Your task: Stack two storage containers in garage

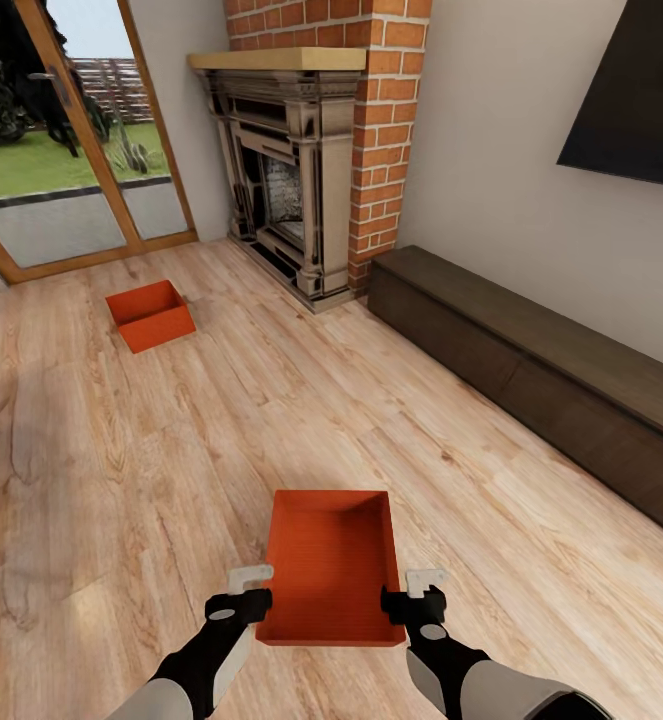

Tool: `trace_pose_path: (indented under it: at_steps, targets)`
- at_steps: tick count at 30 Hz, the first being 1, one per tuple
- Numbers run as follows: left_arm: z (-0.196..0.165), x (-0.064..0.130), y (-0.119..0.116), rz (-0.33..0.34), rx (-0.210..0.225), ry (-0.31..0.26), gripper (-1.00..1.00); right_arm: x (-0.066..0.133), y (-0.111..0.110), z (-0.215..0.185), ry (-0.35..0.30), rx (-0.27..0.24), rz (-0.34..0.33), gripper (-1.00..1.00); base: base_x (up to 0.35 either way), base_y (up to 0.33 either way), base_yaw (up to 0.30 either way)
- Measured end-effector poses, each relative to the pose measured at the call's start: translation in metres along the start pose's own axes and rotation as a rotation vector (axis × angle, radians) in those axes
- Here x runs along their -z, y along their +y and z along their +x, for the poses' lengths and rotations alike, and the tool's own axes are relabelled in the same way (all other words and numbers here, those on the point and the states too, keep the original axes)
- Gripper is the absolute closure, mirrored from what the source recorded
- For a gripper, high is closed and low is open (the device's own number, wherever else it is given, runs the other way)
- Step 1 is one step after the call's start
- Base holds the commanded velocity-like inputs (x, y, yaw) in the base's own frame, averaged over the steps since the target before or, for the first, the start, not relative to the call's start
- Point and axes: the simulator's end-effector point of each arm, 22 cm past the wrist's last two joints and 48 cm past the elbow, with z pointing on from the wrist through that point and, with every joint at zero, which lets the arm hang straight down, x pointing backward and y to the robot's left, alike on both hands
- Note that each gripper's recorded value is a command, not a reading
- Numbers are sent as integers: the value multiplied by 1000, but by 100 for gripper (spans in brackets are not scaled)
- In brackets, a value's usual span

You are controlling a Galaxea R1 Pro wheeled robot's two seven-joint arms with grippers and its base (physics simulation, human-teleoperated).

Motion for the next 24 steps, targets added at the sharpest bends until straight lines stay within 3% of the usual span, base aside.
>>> trace_pose_path:
  at_steps: [18,24]
  targets:
    - [0,0,0,-2,5,0,-100,0,-2,0,-2,1,2,-100,0,0,0]
    - [0,-9,0,-3,9,-9,-100,-9,-2,6,-2,1,3,-100,0,0,0]
